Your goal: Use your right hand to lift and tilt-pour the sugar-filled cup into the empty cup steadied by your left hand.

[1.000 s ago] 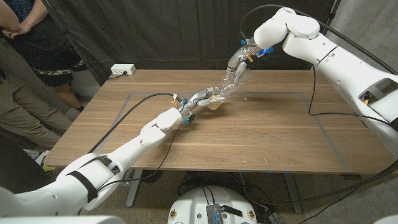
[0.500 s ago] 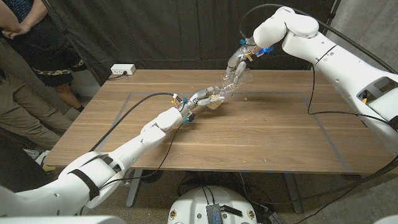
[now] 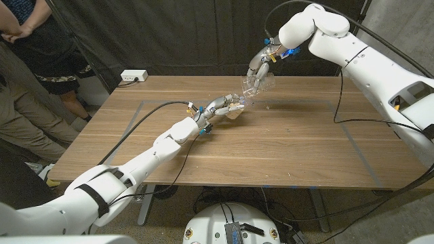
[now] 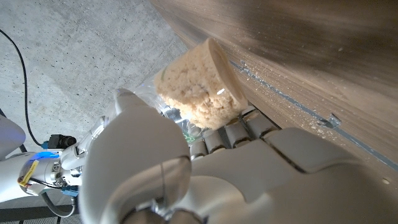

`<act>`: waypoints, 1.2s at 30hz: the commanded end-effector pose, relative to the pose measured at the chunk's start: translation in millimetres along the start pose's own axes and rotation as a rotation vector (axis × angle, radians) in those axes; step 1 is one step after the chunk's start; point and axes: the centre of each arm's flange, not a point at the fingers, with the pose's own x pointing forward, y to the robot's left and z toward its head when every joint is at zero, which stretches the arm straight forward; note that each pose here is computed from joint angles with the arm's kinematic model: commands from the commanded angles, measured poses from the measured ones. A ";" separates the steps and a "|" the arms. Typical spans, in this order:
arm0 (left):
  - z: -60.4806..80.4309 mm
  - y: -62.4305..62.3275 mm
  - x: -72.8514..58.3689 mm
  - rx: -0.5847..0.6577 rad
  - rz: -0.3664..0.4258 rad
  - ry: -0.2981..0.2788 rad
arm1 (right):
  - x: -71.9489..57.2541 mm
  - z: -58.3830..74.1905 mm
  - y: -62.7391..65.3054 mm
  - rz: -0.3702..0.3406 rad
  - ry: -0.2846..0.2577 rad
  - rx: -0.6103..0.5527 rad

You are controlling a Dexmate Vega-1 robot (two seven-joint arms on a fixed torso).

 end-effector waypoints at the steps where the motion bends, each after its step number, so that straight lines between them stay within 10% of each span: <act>1: -1.1 2.3 -0.6 -0.001 0.001 -0.001 | -3.3 -9.5 -3.5 -0.017 -0.001 0.067; 36: -1.1 7.5 -3.2 -0.002 0.014 -0.009 | -9.6 -29.1 -6.3 -0.052 -0.087 0.367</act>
